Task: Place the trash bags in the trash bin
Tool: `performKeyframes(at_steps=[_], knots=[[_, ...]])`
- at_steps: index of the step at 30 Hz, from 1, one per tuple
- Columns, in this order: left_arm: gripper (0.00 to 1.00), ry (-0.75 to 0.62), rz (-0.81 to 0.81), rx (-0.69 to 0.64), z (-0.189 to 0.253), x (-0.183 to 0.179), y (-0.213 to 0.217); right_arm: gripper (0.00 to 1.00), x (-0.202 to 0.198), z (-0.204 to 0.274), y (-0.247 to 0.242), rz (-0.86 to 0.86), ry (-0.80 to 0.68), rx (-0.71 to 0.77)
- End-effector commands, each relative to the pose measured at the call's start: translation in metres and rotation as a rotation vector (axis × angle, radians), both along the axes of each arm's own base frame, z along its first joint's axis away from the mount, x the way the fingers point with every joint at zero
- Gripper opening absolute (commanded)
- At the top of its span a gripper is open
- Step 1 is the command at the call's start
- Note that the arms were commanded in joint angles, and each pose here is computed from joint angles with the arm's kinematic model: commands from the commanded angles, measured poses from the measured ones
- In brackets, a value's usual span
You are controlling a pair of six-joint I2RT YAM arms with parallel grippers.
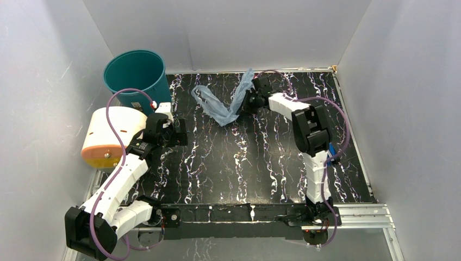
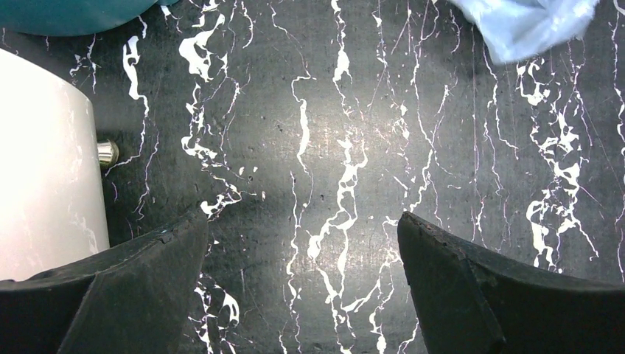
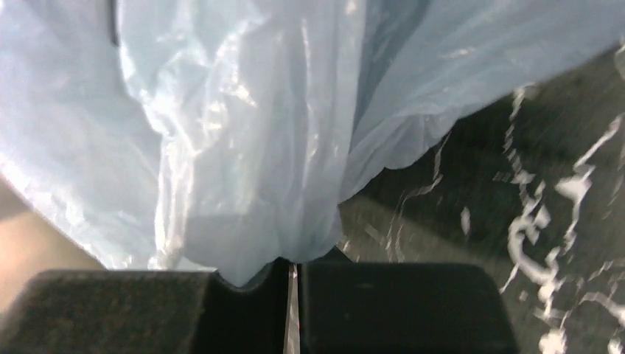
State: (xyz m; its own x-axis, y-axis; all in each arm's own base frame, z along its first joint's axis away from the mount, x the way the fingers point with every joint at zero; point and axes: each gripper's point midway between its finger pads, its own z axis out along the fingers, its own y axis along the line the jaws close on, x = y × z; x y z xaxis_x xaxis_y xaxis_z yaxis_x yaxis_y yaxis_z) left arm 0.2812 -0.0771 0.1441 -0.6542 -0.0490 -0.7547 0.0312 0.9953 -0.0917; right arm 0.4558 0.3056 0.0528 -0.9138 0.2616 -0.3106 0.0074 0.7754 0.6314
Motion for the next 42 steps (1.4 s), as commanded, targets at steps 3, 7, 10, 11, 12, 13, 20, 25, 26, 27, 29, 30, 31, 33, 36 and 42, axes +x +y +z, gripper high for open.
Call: performKeyframes(at_steps=[3, 7, 10, 11, 12, 13, 20, 25, 26, 27, 29, 30, 31, 33, 36, 42], knots=[[0.97, -0.019, 0.001, -0.015, 0.004, -0.002, 0.0, 0.08, -0.074, 0.056, -0.003, 0.328, -0.096, 0.051], [0.97, -0.066, 0.041, -0.006, 0.014, -0.002, 0.008, 0.12, -0.145, 0.031, -0.037, 0.421, -0.051, 0.004], [0.97, -0.097, 0.076, 0.001, 0.02, -0.003, 0.015, 0.18, -0.189, 0.021, -0.054, 0.456, -0.043, 0.017], [0.97, -0.101, 0.076, 0.0, 0.021, -0.003, 0.015, 0.27, -0.197, 0.02, -0.061, 0.447, -0.038, 0.002], [0.98, -0.102, 0.073, -0.002, 0.02, -0.003, 0.015, 0.29, -0.201, 0.017, -0.07, 0.421, -0.022, -0.045], [0.98, -0.098, 0.066, -0.007, 0.019, -0.003, 0.013, 0.31, -0.201, 0.017, -0.078, 0.387, -0.024, -0.087], [0.97, -0.036, -0.01, -0.05, 0.007, -0.004, -0.005, 0.71, -0.155, 0.09, -0.116, 0.07, -0.258, -0.252], [0.97, 0.002, -0.048, -0.082, 0.0, -0.007, -0.014, 0.72, -0.154, 0.141, -0.052, 0.163, -0.319, 0.033], [0.97, 0.006, -0.057, -0.088, 0.0, -0.007, -0.016, 0.72, -0.154, 0.137, -0.042, 0.187, -0.303, -0.003], [0.97, 0.004, -0.06, -0.095, 0.001, -0.008, -0.017, 0.73, -0.156, 0.131, -0.029, 0.227, -0.3, -0.048], [0.97, -0.008, -0.047, -0.099, 0.003, -0.009, -0.015, 0.74, -0.16, 0.115, -0.008, 0.266, -0.267, -0.135], [0.97, -0.016, -0.04, -0.096, 0.005, -0.009, -0.014, 0.7, -0.164, 0.11, 0.001, 0.278, -0.243, -0.158], [0.97, -0.023, -0.034, -0.093, 0.008, -0.01, -0.012, 0.67, -0.171, 0.102, 0.01, 0.304, -0.229, -0.161], [0.97, -0.043, -0.018, -0.086, 0.016, -0.011, -0.008, 0.61, -0.196, 0.087, 0.034, 0.396, -0.239, -0.139], [0.97, -0.091, 0.019, -0.073, 0.028, -0.014, 0.002, 0.59, -0.223, 0.07, 0.046, 0.462, -0.278, -0.119], [0.97, -0.098, 0.056, -0.064, 0.028, -0.016, 0.009, 0.38, -0.301, 0.037, 0.05, 0.782, -0.176, -0.096]])
